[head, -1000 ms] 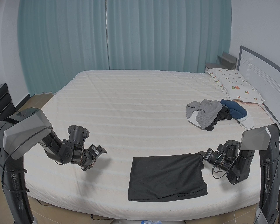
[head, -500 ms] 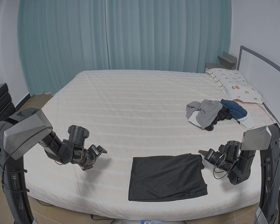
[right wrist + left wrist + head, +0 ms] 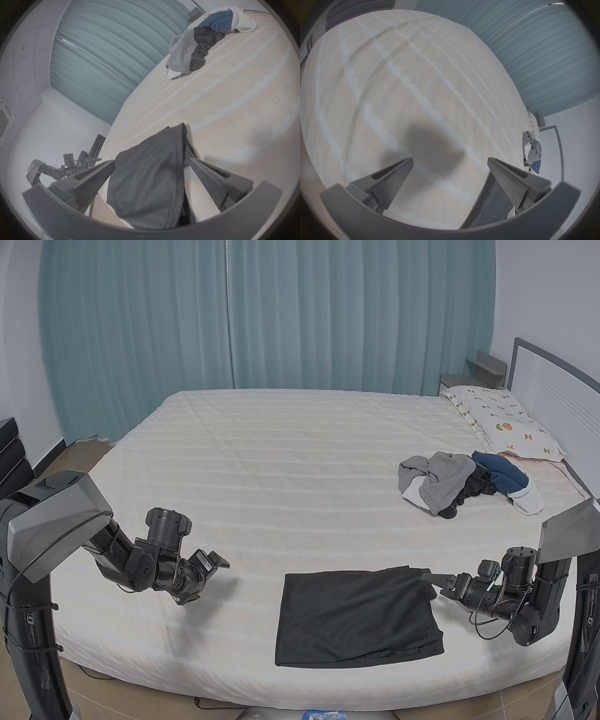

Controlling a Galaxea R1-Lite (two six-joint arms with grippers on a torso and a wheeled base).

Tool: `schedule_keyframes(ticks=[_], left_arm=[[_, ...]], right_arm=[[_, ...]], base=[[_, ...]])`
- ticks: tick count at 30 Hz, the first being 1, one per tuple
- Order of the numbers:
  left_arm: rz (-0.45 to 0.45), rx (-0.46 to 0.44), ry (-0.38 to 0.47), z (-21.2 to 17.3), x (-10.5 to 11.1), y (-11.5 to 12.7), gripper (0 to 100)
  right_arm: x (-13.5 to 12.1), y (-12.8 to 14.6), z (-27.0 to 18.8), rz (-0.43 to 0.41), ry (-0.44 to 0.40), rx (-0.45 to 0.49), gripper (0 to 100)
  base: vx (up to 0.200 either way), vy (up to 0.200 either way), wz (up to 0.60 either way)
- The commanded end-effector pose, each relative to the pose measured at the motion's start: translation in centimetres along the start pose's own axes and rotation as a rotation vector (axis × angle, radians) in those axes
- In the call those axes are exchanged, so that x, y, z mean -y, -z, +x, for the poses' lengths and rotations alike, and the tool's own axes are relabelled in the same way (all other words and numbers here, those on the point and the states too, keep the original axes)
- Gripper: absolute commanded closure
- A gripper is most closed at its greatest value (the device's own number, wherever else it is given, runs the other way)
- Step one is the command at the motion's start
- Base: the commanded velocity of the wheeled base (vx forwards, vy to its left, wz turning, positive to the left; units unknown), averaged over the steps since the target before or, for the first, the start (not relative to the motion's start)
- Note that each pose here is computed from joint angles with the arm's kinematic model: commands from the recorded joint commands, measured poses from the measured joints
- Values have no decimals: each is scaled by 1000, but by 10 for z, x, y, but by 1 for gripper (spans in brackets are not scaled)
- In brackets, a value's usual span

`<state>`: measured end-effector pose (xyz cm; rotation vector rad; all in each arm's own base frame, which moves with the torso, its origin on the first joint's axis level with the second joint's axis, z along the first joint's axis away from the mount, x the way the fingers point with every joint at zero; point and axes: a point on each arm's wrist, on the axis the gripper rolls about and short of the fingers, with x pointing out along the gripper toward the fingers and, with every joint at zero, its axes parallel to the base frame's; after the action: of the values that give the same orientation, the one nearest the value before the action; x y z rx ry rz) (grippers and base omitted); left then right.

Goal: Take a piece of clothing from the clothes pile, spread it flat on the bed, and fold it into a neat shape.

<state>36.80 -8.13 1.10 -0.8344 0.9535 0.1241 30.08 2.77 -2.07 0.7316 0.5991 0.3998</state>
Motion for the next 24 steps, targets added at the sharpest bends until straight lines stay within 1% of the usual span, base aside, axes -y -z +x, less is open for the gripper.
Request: schedule_keyframes(ticks=[1,4,16,21,24], left_arm=[[0,1,1,0,0,0,0],[0,1,1,0,0,-1,0],[2,1,0,0,0,0,0],[3,0,0,0,0,0,0],[3,0,0,0,0,0,0]], right_arm=[[-4,4,-7,-20,0,-14,0],[-2,7,-8,-28,3,-30,0],[-2,20,2,-42,-1,-78,0],[2,21,5,-37,4,-85,0],[2,20,10,-45,-1,-73,0]], base=[[-200,0,0],[-200,0,0],[0,0,0],[0,0,0],[0,0,0]])
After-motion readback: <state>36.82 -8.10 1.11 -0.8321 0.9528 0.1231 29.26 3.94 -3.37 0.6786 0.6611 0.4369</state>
